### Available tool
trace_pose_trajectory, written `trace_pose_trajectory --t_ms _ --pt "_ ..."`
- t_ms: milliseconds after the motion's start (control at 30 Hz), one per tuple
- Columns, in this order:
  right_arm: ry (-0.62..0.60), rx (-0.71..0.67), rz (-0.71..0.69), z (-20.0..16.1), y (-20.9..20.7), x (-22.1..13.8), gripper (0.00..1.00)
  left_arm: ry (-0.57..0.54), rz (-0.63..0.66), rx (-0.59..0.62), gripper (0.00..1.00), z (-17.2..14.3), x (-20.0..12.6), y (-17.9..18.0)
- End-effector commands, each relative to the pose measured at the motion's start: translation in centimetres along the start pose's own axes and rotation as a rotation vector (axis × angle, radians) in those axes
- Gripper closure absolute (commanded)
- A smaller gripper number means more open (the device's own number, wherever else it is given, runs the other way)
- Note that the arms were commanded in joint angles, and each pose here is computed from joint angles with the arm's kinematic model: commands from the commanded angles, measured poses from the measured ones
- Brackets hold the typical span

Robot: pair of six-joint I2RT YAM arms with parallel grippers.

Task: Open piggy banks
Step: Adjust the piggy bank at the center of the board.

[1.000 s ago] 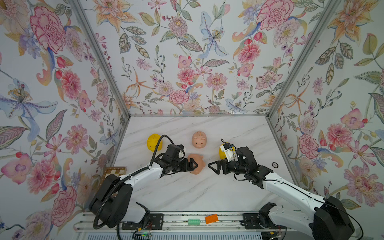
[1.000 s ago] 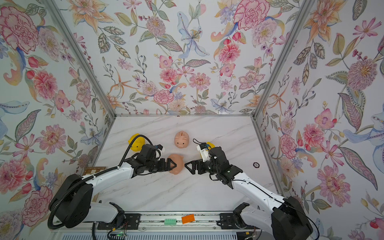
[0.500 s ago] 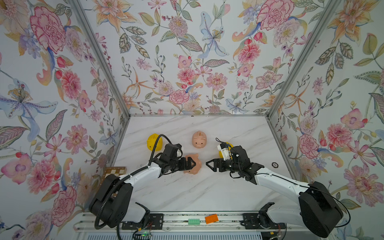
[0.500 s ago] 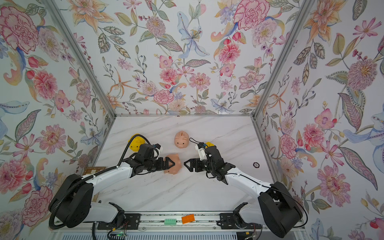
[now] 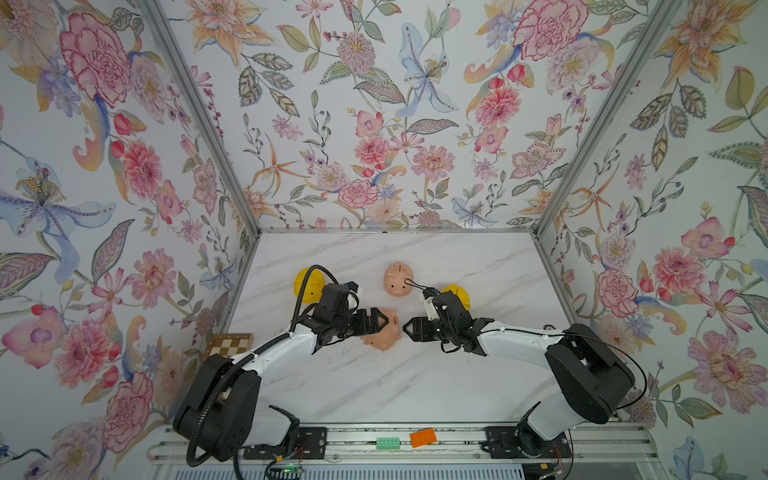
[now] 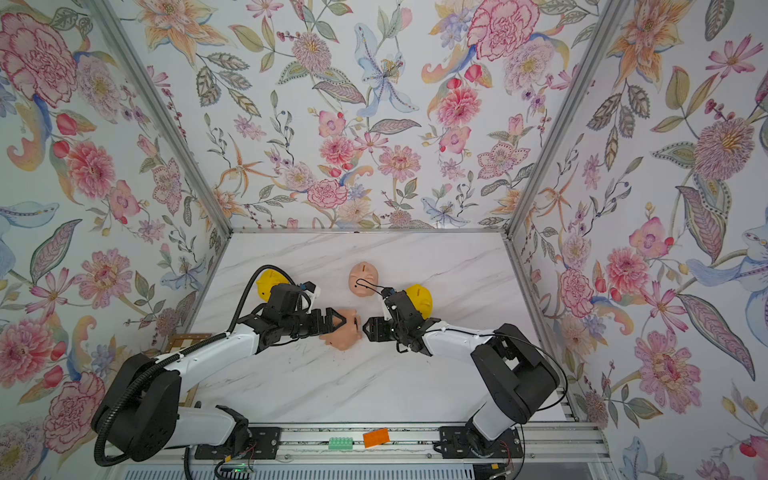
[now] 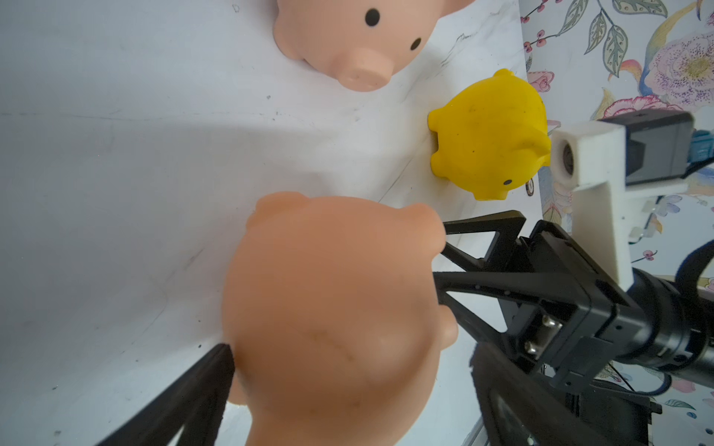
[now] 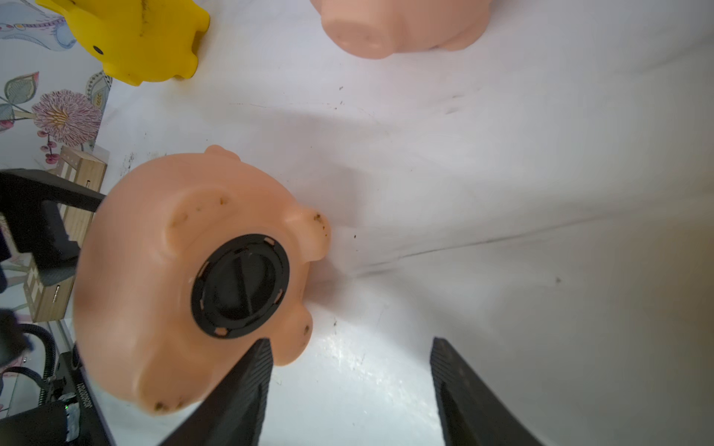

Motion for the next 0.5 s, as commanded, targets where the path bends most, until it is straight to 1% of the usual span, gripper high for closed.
trace_pose_trajectory --t_ms 0,67,167,300,467 --pt "-0.038 -0.016 0.006 0.7 1.0 0.4 0.34 -0.061 0.000 0.065 0.01 1.0 -0.2 -0.5" --pt "-0.037 -0.013 0.015 0.3 1.3 0.5 0.34 -0.095 0.003 0.095 0.01 1.2 -0.4 -0.5" --pt "-0.036 -0.005 0.033 -0.3 1.7 0.6 0.34 -0.105 -0.003 0.132 0.01 1.4 -0.2 -0.6" --pt "-0.024 -0.010 0.047 -0.9 2.2 0.9 0.33 -0.147 -0.036 0.175 0.01 1.0 -0.1 -0.7" --pt "-0.017 -0.006 0.059 -1.5 2.5 0.9 0.33 -0.191 -0.030 0.193 0.01 1.1 -0.2 -0.6"
Point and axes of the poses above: each gripper's point midway between its finger pads, its own x axis out along the fingers, its own y axis along the line the jaws close on, z = x × y, the point moved 10 cm from there along -x, back along the fingers, and after that the axes turned 13 degrees about -x, right-handed, at the moved point
